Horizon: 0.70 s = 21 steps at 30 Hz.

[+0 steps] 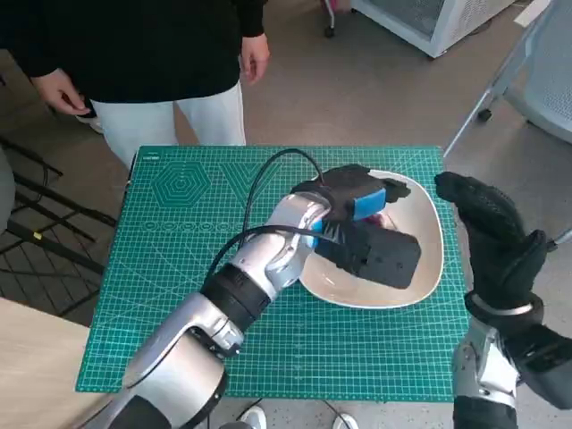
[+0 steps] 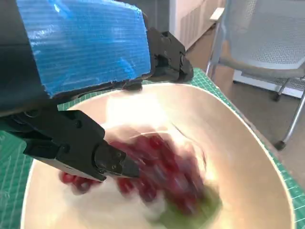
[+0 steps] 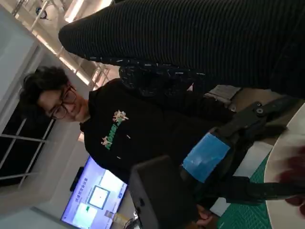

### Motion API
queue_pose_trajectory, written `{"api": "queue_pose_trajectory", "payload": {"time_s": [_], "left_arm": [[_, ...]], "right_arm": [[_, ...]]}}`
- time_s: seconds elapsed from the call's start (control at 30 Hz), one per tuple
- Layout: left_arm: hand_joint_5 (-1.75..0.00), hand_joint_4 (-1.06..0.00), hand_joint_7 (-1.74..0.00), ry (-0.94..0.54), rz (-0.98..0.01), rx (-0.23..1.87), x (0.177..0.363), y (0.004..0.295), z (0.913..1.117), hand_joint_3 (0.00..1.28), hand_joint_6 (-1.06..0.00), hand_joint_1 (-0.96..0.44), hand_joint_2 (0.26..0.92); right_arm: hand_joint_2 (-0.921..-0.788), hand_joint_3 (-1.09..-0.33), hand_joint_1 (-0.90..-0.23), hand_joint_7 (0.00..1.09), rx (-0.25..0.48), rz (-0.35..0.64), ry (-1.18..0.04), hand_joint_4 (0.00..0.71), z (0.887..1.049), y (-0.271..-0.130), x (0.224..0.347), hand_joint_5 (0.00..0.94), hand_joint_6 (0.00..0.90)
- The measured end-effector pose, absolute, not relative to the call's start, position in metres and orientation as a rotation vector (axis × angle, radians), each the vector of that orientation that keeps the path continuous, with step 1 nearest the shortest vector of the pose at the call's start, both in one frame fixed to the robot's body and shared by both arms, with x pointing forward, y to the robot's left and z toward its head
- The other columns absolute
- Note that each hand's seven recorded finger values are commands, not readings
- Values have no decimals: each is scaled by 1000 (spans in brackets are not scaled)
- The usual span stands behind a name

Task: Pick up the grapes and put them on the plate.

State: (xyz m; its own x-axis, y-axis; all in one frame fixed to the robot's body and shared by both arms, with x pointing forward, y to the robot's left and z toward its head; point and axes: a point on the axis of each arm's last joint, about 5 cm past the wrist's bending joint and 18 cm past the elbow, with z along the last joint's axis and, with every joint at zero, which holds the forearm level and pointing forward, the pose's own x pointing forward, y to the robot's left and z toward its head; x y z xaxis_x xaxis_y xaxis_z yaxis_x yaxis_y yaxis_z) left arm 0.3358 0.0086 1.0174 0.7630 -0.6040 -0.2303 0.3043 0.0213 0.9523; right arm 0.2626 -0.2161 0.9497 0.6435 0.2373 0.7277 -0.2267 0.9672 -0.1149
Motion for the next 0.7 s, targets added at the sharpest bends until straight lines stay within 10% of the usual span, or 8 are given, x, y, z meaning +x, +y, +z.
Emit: {"api": "queue_pose_trajectory", "payload": {"time_s": [0.7], "left_arm": [[1, 1, -6, -479, -700, 1113, 338, 49, 1019, 6, -180, -304, 768]], "right_arm": [[-921, -638, -524, 301, -9, 270, -824, 142, 949, -214, 263, 4, -1]]}}
